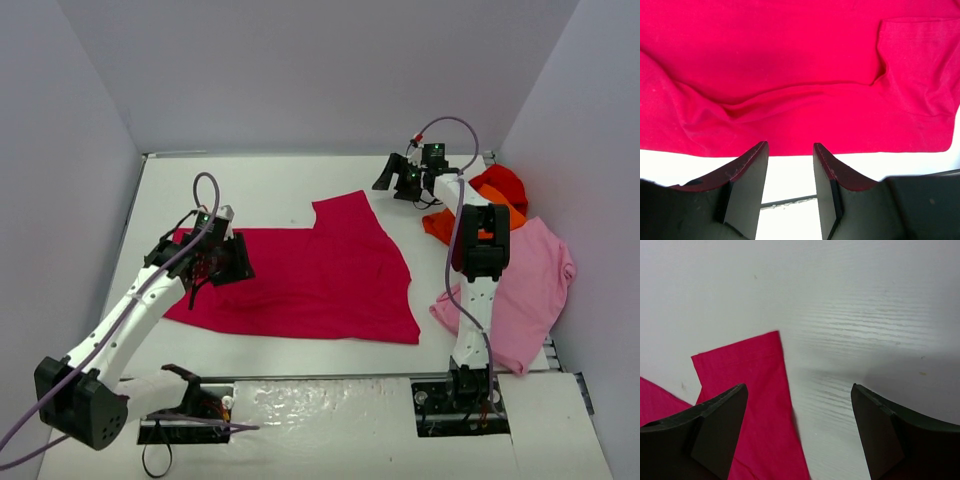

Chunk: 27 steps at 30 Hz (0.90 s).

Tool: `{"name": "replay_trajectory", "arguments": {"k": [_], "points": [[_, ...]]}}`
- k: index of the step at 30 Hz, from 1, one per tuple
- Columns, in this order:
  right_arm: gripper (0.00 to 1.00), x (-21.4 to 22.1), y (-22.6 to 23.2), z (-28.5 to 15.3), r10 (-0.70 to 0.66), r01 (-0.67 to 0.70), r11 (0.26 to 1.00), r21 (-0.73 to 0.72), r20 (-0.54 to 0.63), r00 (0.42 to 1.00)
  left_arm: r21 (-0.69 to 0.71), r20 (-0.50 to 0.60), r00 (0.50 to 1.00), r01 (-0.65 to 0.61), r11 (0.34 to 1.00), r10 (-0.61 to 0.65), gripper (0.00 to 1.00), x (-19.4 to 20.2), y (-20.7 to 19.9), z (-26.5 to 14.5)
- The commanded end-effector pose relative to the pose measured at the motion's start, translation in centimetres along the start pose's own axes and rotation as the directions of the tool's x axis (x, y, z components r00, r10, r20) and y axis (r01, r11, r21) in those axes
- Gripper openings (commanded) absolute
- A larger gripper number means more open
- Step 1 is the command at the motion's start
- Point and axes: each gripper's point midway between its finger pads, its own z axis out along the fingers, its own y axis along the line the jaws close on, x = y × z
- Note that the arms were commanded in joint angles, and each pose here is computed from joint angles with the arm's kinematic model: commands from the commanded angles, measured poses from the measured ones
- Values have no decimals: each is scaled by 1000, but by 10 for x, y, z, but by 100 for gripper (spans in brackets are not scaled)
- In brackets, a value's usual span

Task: Fold and stack the t-shirts
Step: Grap the side of the flattened tshirt furthest away from the robot with both arms

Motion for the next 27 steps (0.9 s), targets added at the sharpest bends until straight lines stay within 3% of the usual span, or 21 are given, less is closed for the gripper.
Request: {"name": "replay_trajectory", "arguments": {"k": [1,4,9,18,27], "points": [[81,13,1,6,58,-67,990,-125,-72,996,78,-11,1000,-14,997,15,38,-11,-19,21],[81,34,-10,12,79,-93,988,-121,-112,991,192,-61,998,-12,981,25,38,-18,-42,44],[81,64,-17,24,107,-132,980,-147,-169,980,264,-177,984,36,964,12,36,-33,-55,86],[78,103,-7,60,123,-181,962,-203,-272,954,323,-100,981,192,927,-168,36,-96,-32,95],[77,125,10,81,94,-176,956,-235,-321,942,342,-141,971,231,911,-193,36,-99,-37,110]]}}
